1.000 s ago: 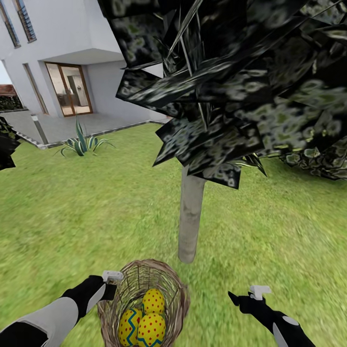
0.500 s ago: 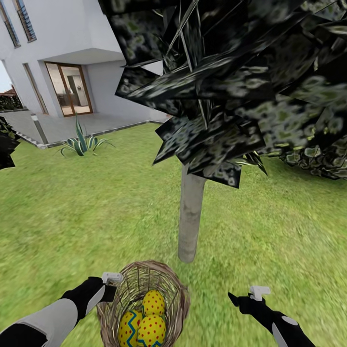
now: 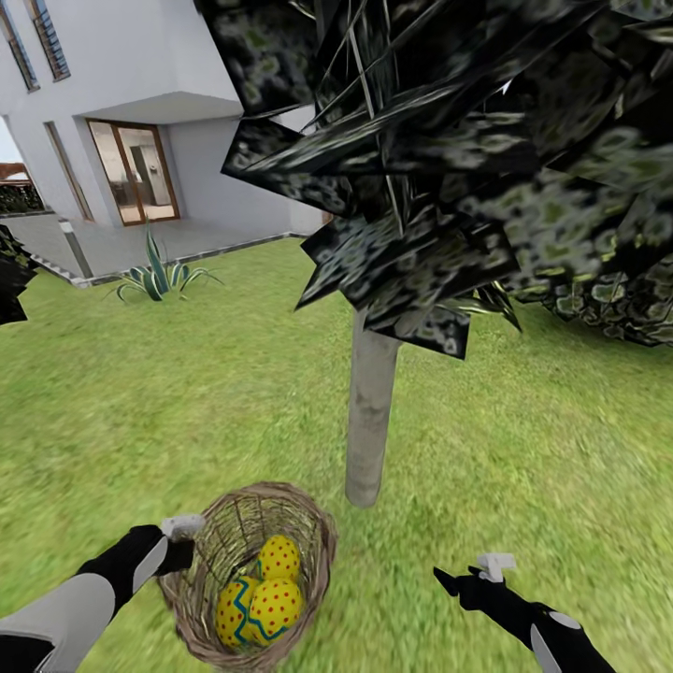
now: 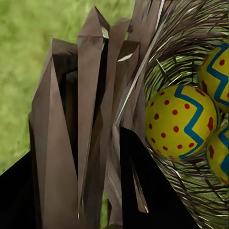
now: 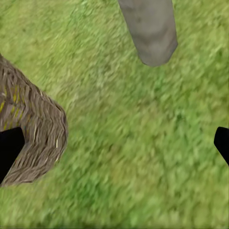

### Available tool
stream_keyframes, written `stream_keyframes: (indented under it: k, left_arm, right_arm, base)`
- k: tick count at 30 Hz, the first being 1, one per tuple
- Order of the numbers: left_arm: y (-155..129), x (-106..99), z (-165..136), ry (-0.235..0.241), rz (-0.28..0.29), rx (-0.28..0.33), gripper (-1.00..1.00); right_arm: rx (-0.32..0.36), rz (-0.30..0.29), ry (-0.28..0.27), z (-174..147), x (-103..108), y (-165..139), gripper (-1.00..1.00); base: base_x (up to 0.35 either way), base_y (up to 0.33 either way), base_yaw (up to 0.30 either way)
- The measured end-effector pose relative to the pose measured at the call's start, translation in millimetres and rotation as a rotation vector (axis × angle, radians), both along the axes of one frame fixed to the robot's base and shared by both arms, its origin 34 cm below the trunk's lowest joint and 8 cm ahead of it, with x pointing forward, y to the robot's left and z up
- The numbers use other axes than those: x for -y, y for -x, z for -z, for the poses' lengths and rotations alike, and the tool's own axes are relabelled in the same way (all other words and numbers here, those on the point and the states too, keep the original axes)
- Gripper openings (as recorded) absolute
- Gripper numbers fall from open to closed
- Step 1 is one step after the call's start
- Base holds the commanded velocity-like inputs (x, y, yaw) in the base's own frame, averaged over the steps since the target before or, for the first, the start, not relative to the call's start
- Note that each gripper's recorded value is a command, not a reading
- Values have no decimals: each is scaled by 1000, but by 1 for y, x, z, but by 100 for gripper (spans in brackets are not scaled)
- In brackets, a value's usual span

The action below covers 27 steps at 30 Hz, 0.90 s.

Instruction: Take the three Easter eggs out of the wicker basket on the lawn in the garden, then place them on the lawn next to a single tree (choose any tree) so that all three eggs are next to the same tree and none are left in the basket.

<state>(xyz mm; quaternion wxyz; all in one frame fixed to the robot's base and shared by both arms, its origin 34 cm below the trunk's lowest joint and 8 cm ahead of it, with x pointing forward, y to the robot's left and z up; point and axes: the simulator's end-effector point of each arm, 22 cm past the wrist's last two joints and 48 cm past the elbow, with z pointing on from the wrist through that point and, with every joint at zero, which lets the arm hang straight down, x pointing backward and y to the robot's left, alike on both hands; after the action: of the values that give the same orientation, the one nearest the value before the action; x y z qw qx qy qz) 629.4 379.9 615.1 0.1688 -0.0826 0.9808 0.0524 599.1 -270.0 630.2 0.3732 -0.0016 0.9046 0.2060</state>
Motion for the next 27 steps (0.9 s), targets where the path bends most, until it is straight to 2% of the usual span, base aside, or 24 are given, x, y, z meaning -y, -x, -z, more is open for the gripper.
stream_keyframes:
  k: [2,4,7,10,24,27]
  left_arm:
    - [-2,6,-1,-1,25,-25,-100]
    - [-14,12,-6,22,13,2,-100]
    - [-13,5,-2,3,19,-2,-100]
    - [-14,4,2,27,-14,7,-100]
    - [-14,2,25,20,-10,9,-100]
    - [-11,-1,29,24,-20,5,-100]
  right_arm:
    - [0,-1,-1,3,0,0,100]
    - [-1,-1,-1,6,0,0,100]
    - [-4,-3,-4,12,-2,1,100]
    - [-5,-3,-4,17,-2,1,100]
    - [0,1,0,39,0,0,100]
    - [-37,13,-14,42,2,0,100]
  base:
    - [0,0,0]
    - [0,0,0]
    - [0,0,0]
    - [0,0,0]
    - [0,0,0]
    - [0,0,0]
